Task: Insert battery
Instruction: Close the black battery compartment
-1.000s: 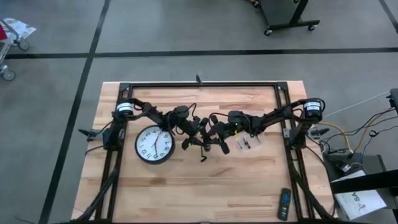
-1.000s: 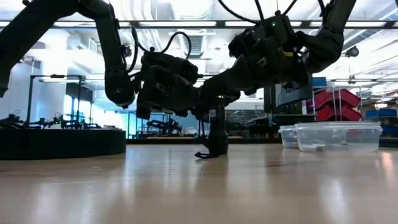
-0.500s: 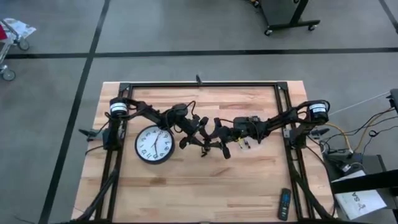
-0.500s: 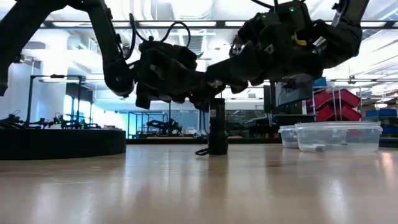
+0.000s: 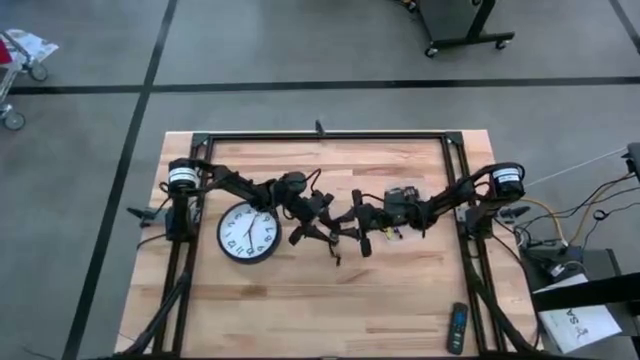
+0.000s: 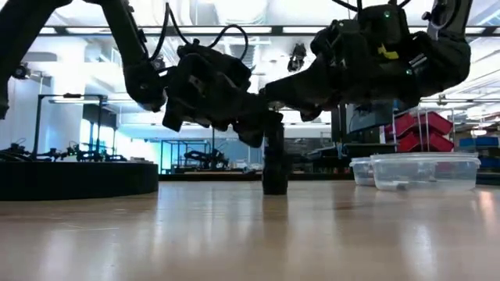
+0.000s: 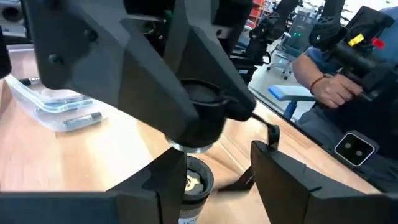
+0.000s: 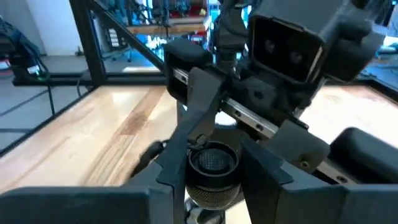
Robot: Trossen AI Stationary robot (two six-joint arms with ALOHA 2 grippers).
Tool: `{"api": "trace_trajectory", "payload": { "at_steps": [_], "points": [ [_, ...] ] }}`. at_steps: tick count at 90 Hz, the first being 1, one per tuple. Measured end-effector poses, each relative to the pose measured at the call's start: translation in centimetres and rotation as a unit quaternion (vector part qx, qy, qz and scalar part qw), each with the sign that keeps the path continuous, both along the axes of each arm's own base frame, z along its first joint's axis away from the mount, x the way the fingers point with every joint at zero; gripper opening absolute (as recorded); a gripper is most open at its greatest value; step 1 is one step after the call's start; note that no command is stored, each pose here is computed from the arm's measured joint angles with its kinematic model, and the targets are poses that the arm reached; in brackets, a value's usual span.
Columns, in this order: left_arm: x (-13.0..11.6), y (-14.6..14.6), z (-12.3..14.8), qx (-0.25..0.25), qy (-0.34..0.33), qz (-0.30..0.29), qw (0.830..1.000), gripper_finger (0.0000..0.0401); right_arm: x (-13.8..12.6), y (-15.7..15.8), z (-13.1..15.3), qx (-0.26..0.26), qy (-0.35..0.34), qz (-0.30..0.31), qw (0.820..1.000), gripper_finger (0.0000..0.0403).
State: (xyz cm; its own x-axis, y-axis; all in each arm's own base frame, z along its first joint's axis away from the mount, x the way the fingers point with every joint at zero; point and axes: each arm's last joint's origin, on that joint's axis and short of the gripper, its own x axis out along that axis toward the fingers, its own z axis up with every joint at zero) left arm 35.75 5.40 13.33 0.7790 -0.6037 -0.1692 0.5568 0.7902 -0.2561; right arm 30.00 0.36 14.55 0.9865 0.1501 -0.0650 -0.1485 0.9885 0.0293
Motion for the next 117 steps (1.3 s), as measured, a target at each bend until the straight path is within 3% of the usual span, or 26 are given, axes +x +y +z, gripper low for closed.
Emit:
{"api": "trace_trajectory", "payload": {
  "at_steps": [41,91,117],
  "points": [
    [-0.7,0.0,2.8,0.080,-0.023,0.075,0.994,0.0170,0.5,0.3,-0.2,0.003,-0.014,0.001,1.000,0.0092],
    [-0.1,-3.0,1.2,0.137,0.003,0.158,0.978,0.0240,0.0,0.8,-1.2,0.021,0.021,0.001,1.000,0.0092],
    [-0.3,-3.5,0.4,0.133,0.026,0.181,0.974,0.0237,0.2,1.2,-1.1,0.012,0.015,-0.024,1.000,0.0092]
  ]
}}
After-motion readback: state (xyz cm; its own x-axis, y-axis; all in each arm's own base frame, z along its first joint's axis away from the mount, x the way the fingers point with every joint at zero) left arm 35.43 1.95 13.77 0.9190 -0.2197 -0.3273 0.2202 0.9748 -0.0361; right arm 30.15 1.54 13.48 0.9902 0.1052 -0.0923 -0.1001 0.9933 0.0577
